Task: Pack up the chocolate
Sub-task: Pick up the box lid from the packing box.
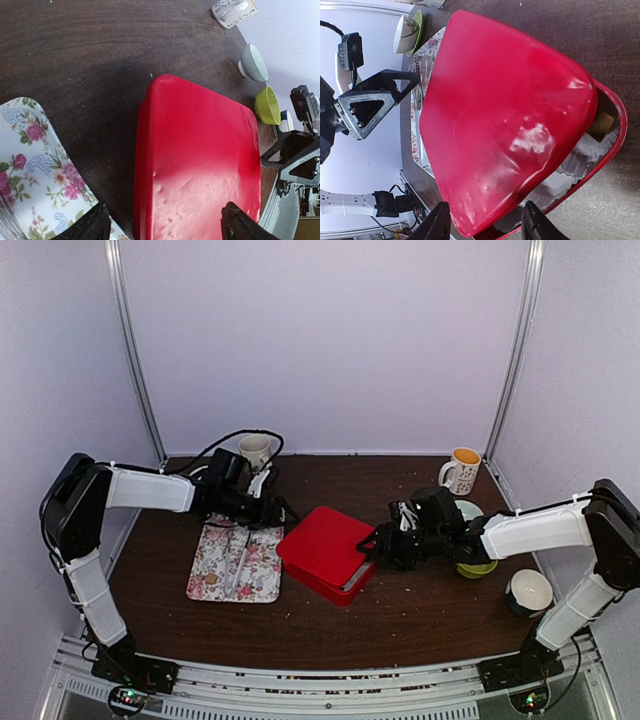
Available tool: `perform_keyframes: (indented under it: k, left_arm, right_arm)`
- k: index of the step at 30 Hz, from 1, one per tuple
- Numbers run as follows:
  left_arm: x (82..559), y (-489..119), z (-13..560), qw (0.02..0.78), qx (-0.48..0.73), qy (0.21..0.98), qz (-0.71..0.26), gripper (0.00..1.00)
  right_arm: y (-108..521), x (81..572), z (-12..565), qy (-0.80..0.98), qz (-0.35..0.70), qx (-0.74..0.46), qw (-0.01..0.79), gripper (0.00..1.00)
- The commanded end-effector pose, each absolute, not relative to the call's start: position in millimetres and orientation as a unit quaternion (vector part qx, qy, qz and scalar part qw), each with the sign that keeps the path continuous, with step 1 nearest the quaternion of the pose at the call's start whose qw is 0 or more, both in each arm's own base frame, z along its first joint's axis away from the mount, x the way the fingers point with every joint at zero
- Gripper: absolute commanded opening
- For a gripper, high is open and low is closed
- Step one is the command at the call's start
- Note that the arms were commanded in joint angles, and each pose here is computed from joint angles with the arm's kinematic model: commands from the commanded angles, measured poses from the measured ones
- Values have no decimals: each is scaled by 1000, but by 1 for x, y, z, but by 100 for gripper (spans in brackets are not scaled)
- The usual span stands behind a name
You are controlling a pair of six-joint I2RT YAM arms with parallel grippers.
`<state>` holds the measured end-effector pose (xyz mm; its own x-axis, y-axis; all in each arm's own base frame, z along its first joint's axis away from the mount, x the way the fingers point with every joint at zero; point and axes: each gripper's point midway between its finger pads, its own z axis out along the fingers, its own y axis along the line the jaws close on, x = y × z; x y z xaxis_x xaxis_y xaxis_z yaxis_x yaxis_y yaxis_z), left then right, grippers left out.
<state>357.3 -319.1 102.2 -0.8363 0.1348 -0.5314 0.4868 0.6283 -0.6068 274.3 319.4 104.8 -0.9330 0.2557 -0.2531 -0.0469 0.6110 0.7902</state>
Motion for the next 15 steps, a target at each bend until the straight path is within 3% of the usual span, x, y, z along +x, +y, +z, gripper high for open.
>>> perform_keyframes:
  k: [1, 15]
  left_arm:
    - [364, -326, 118, 246, 201, 859, -402, 79]
    - [363, -336, 100, 221, 213, 853, -423, 79]
  right_arm:
    - [320, 276, 100, 883, 433, 73, 167, 48]
    - [324, 282, 98, 889, 421, 81, 159, 50]
